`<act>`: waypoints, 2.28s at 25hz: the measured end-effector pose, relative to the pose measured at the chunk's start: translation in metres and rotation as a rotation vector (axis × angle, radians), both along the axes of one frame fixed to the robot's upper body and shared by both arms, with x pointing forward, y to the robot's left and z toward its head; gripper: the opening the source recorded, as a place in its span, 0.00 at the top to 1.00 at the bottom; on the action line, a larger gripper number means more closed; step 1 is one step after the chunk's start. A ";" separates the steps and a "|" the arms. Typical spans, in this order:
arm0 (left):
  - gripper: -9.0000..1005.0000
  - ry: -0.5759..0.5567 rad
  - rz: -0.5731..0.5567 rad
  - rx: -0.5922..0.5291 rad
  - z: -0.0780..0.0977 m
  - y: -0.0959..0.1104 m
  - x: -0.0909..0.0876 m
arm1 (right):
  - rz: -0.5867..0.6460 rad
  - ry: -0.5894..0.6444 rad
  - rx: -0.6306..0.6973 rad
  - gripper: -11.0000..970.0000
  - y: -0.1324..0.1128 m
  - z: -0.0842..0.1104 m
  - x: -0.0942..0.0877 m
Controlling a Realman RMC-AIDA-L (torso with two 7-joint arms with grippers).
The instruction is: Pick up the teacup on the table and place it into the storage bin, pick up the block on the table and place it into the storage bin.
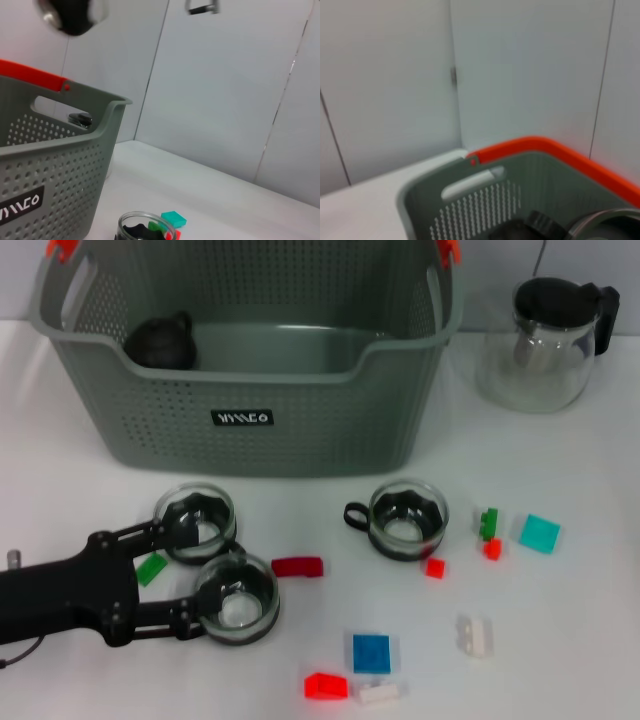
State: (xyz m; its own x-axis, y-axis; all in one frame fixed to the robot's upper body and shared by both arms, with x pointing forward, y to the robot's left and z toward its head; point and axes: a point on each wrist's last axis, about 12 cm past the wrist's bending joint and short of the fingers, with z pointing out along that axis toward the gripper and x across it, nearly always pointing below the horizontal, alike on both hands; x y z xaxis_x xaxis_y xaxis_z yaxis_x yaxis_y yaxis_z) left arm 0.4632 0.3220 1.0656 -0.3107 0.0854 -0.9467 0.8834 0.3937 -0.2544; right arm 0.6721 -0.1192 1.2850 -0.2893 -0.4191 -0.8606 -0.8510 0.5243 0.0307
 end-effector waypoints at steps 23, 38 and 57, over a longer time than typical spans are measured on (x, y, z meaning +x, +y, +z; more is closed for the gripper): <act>0.13 0.023 0.020 0.011 -0.007 -0.007 0.005 | -0.196 -0.041 -0.090 0.93 0.049 -0.095 0.035; 0.13 0.023 0.018 0.008 -0.007 -0.007 0.005 | -0.176 -0.026 -0.136 0.93 0.049 -0.106 0.030; 0.13 0.022 0.021 0.009 -0.007 -0.007 0.005 | -0.111 -0.008 -0.186 0.93 0.054 -0.105 0.025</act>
State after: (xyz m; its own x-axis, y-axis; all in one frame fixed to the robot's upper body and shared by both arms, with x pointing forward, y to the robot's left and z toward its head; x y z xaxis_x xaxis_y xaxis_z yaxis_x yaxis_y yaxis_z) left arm 0.4682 0.3153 1.0584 -0.3331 0.0875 -0.9388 0.8693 0.4142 -0.2698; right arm 0.6975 -0.0653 1.1798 -0.3360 -0.5364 -0.7742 -0.7875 0.6109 -0.0815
